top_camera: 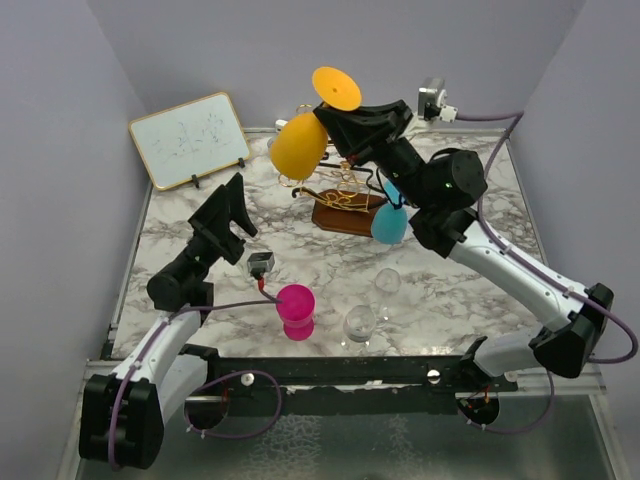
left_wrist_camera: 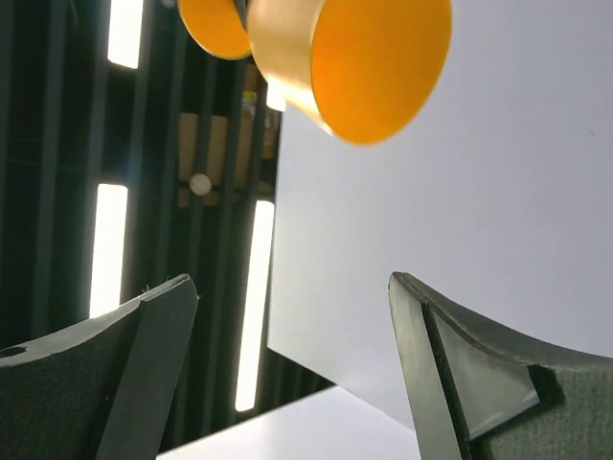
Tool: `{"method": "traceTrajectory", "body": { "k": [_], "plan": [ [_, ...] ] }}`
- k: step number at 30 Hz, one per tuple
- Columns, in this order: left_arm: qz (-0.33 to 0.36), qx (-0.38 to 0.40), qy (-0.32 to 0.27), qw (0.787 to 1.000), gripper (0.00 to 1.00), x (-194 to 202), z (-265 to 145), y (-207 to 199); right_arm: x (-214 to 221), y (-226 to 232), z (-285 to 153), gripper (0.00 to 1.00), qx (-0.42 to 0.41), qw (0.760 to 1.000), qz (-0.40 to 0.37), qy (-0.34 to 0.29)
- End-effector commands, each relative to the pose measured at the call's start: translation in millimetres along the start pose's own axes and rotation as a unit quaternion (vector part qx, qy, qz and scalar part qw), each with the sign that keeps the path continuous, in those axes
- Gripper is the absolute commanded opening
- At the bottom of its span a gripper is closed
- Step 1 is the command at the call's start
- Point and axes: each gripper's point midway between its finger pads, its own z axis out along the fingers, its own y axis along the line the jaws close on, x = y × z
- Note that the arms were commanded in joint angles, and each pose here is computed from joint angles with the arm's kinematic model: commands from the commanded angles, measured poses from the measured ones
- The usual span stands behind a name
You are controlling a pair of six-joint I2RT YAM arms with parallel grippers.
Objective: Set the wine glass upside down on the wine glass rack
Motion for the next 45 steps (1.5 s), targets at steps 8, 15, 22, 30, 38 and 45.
{"method": "traceTrajectory", "body": {
  "k": [8, 15, 22, 30, 38, 45],
  "plan": [
    [-0.283, 0.231, 0.318, 0.875, 0.92, 84.5, -51.3, -109.5, 91.4, -21.9, -99.3, 0.01, 0.062, 0.975, -0.023, 0.211],
    [-0.514, 0.326, 0.409, 0.680, 0.94, 57.5, -66.9, -144.2, 114.9, -20.0, -124.2, 0.01, 0.058, 0.968, -0.005, 0.243],
    [-0.652, 0.385, 0.428, 0.494, 0.93, 29.5, -40.5, -147.2, 141.4, -32.0, -138.8, 0.01, 0.052, 0.969, -0.040, 0.238],
    [-0.752, 0.433, 0.390, 0.307, 0.86, -18.2, -15.7, -174.9, 154.0, -47.2, -151.2, 0.01, 0.062, 0.975, -0.080, 0.198],
    [-0.768, 0.421, 0.389, 0.285, 0.80, -21.7, -8.4, -190.6, 170.9, -77.9, -160.3, 0.01, 0.126, 0.969, -0.108, 0.181],
    [-0.757, 0.363, 0.418, 0.346, 0.80, 7.9, 1.8, -191.7, 191.1, -99.1, -166.6, 0.01, 0.191, 0.948, -0.144, 0.210]
  ]
}}
